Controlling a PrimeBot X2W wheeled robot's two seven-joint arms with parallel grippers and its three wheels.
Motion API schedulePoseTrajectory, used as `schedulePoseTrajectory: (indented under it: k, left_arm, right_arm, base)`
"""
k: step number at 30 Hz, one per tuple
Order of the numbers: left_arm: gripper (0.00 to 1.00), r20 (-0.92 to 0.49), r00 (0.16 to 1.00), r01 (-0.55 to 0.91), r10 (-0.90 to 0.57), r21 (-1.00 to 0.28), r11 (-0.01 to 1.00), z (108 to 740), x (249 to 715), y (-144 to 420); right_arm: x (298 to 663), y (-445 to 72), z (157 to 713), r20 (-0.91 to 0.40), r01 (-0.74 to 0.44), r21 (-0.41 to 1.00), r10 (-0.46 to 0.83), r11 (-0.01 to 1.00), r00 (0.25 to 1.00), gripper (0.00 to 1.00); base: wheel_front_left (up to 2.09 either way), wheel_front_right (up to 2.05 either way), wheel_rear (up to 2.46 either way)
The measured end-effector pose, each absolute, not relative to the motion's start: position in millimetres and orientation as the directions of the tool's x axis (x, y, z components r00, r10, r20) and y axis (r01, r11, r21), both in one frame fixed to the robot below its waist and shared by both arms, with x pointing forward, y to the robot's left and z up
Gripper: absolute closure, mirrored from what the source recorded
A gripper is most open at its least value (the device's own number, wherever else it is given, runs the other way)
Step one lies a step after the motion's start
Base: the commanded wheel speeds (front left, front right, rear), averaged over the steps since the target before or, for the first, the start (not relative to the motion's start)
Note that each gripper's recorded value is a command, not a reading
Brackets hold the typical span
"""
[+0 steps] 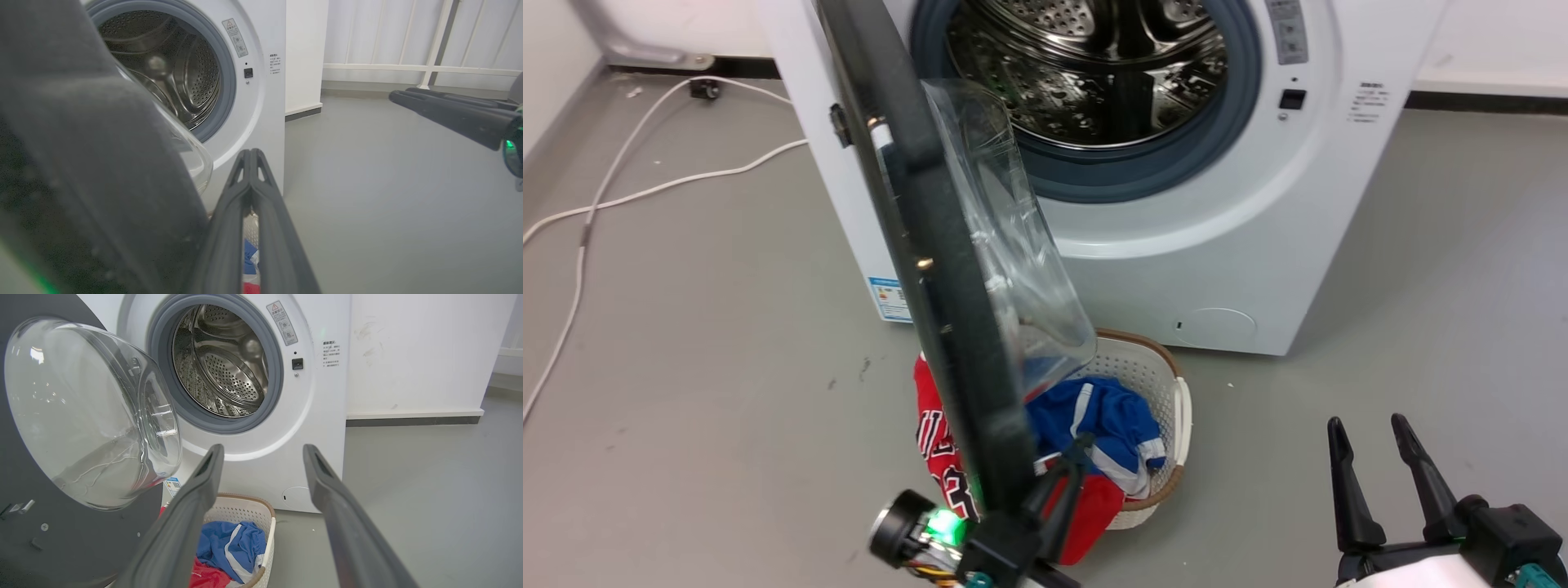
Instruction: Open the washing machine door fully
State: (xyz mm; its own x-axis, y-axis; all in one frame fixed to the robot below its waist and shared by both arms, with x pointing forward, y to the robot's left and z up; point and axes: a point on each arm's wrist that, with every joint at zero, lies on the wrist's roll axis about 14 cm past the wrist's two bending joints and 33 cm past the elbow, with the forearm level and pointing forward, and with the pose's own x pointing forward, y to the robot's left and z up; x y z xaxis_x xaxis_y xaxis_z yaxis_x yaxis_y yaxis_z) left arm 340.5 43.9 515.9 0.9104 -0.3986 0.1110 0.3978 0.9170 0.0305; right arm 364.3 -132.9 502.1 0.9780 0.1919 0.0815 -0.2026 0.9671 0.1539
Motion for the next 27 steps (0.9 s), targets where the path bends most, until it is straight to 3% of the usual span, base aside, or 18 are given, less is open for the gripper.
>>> schedulePoseTrajectory:
  k: [16, 27]
  left_arm:
    - [1.00, 0.108, 0.989, 0.094, -0.101, 0.066, 0.993, 514.8, 321.4, 140.2]
    - [1.00, 0.093, 0.986, -0.147, 0.140, 0.064, 0.987, 511.3, 306.7, 211.1]
  right_arm:
    - [369.4, -92.6, 499.0, 0.073, -0.319, 0.170, 0.311, 0.933, 0.948, 0.00]
    - [374.8, -75.8, 491.5, 0.052, -0.362, 0.176, 0.359, 0.915, 0.932, 0.00]
  base:
    - [0.00, 0.00, 0.00]
    - [0.00, 0.00, 0.00]
